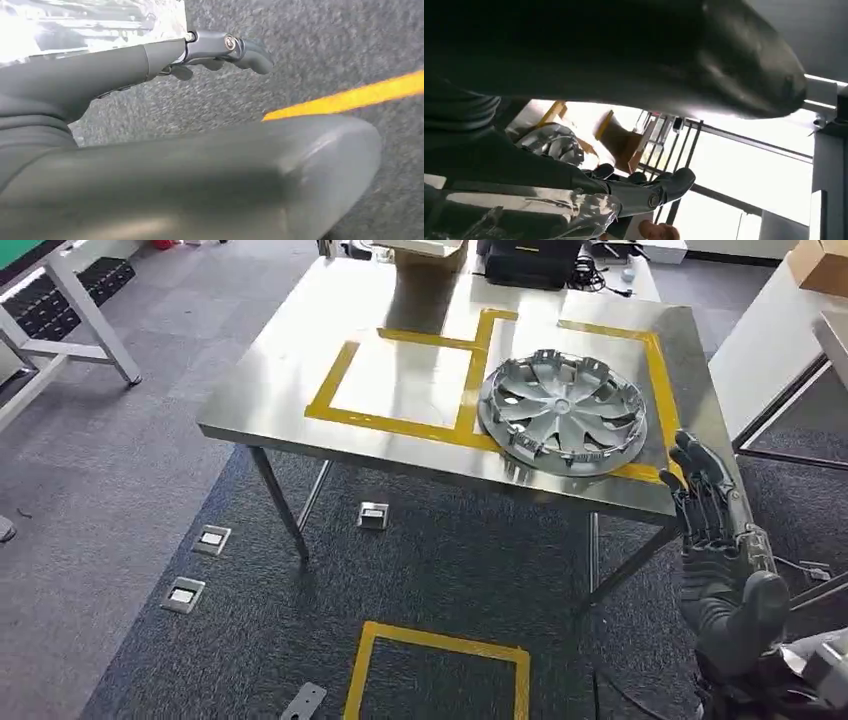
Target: Take the parts from the cabinet and place them on the table.
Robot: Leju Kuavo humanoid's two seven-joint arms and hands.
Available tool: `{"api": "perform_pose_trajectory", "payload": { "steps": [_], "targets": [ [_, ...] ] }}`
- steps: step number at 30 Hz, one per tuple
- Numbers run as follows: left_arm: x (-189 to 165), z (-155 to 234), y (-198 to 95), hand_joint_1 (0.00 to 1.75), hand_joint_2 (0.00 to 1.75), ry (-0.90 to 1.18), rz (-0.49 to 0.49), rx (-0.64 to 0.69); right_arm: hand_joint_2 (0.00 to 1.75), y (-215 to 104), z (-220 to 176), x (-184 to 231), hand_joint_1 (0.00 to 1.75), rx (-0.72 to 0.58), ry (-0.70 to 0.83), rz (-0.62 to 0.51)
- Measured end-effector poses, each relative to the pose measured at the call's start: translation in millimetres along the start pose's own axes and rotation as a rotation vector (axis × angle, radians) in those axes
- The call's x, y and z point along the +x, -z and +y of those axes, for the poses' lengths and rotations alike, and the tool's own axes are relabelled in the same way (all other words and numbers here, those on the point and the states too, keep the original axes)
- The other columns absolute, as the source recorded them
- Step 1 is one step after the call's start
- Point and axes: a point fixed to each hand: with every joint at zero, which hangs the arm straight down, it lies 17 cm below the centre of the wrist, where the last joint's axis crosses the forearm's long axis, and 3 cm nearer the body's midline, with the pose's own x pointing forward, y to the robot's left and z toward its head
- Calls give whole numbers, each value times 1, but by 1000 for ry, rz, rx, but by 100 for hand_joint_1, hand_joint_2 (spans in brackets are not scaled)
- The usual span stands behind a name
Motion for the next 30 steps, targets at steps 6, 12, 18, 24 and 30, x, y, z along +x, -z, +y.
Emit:
{"api": "perform_pose_trajectory", "payload": {
  "steps": [6, 12, 18, 24, 30],
  "targets": [
    [1, 0, 0, 0, 0, 7, 4, 0, 0, -1, 0, -1, 0, -3, 1, 2],
    [4, -4, -1, 0, 0, 19, -2, -5, 0, -2, 0, 2, 0, -5, 3, 0],
    [2, -1, 0, 0, 0, 28, 0, 0, 0, -3, 0, 0, 0, -5, 6, 6],
    [8, 1, 0, 0, 0, 19, -5, 0, 0, -2, 1, 1, 0, 0, 6, 2],
    [10, 2, 0, 0, 0, 17, -8, -1, 0, -3, 1, 1, 0, 0, 8, 4]
  ]
}}
